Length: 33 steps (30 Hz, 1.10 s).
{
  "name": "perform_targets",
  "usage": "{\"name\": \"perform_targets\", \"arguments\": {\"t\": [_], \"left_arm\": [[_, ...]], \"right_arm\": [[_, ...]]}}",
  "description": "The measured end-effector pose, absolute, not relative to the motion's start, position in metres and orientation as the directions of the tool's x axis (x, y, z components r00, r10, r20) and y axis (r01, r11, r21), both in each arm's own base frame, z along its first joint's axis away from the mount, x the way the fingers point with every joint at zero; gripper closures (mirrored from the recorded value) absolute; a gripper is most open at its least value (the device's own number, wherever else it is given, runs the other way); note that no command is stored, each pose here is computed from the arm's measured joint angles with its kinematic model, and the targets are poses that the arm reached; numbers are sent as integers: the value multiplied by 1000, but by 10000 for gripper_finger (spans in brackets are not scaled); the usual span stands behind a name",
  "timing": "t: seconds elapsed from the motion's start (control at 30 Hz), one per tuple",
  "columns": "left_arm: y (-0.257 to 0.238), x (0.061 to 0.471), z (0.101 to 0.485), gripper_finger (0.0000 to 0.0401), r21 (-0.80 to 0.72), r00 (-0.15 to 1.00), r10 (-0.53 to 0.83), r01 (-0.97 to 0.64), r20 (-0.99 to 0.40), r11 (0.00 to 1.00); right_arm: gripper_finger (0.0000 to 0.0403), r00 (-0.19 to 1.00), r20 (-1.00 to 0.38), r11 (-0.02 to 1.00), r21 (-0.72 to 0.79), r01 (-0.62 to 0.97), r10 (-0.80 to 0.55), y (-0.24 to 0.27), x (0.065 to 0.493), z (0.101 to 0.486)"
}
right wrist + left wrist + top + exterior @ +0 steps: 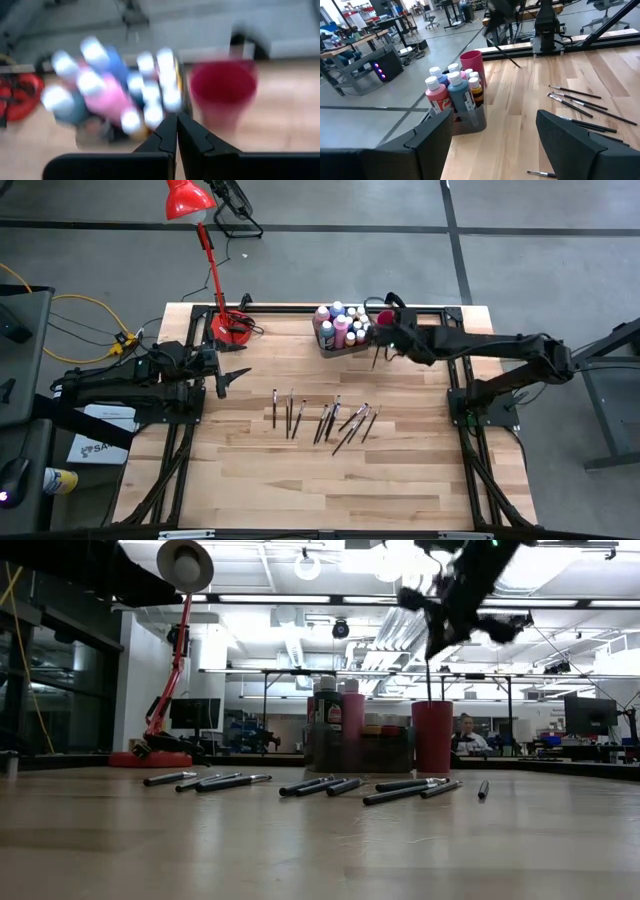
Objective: Pick & Place Paint Supplies
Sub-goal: Put the black paintbrush into the red cup
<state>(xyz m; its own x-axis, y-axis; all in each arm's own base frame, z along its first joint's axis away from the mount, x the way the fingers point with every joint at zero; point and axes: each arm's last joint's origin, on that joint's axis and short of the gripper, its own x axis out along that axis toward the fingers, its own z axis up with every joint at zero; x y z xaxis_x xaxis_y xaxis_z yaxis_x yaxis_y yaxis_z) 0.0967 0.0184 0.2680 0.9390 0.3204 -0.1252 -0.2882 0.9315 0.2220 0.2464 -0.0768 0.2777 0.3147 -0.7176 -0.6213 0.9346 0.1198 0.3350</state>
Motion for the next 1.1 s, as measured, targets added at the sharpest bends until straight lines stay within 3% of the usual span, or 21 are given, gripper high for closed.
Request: {"name": "perform_targets", "arguments": {"t": [0.13,0.37,0.57,1.1], "left_arm": [[18,97,268,124,214,939,320,-289,-125,933],[18,97,268,124,201,939,321,-293,-125,935],[18,97,268,124,200,939,321,-293,-125,935],[18,97,268,124,199,938,323,-295,-125,934]], "right_arm": [[399,291,-463,181,268,946,-837,-85,248,311],[399,181,-311,148,128,981,-933,-106,247,333],[399,82,-326,74,36,997,-942,-127,248,322],[399,29,-438,71,-81,994,-898,-149,271,275]]}}
